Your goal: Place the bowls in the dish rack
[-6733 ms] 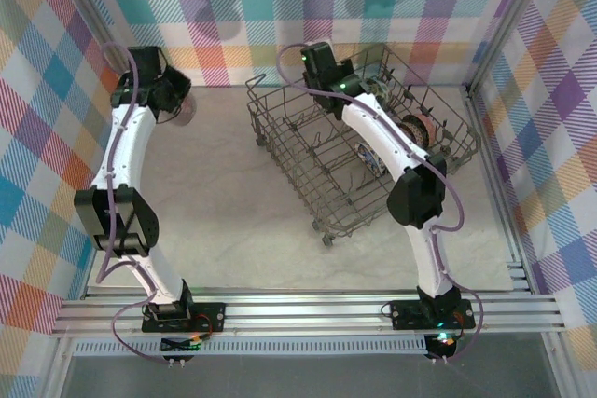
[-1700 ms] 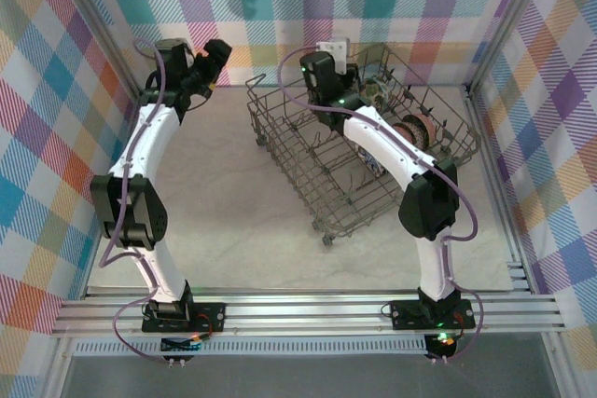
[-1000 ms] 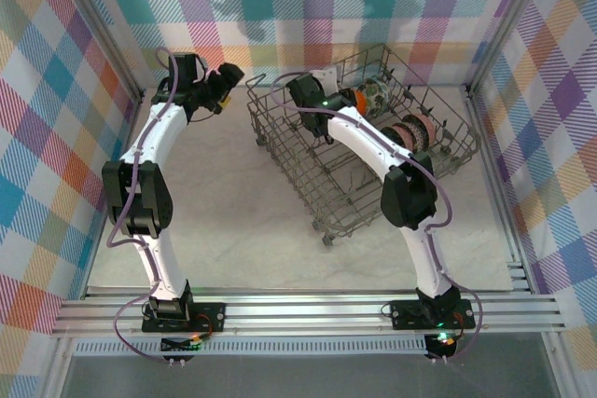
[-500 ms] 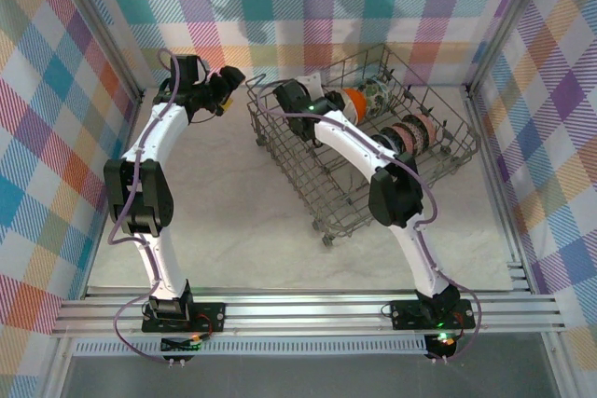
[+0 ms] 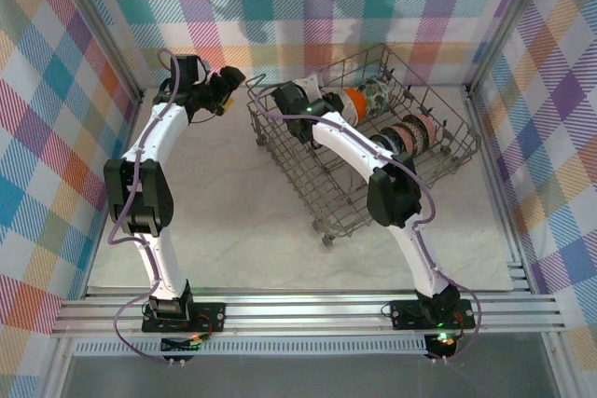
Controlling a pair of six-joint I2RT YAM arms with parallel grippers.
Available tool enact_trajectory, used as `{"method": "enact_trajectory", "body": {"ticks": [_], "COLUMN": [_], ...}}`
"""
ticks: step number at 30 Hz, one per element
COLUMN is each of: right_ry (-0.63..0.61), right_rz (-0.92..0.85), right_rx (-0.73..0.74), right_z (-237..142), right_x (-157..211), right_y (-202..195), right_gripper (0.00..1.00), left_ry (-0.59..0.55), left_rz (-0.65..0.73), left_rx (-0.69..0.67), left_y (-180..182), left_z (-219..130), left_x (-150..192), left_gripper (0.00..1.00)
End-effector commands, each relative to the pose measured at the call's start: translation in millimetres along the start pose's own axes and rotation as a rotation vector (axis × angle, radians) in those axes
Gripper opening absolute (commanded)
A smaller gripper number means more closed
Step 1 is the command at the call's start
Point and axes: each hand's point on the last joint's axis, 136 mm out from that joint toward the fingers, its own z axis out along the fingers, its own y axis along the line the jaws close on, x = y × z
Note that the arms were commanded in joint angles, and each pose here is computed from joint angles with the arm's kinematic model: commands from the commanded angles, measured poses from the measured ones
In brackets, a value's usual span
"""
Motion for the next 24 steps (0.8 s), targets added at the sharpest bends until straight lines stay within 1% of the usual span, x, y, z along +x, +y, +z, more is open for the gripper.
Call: {"method": "enact_trajectory", "body": {"ticks": [1, 13, 19, 24], "right_ry": [-0.027, -0.024, -0.028, -0.026], "right_rz": [0.022, 0.010, 0.021, 0.031], "right_rx": [0.040, 0.025, 0.001, -0.014], "right_z": [-7, -9, -11, -12], "right_x": [-10, -5, -6, -6], "right_y": [-4, 10, 16, 17], "right_gripper": [0.03, 0.06, 0.12, 0.16], "left_ry": [0.023, 0.025, 0.025, 0.025], "left_rz": [0.016, 0.016, 0.016, 0.016], "left_rx": [0.015, 0.018, 0.019, 0.019], "left_y": [-4, -4, -5, -5], "left_z": [0, 0, -1, -2], "left_x": [3, 5, 6, 6], "left_gripper": [0.77, 0.77, 0.76, 0.76]}}
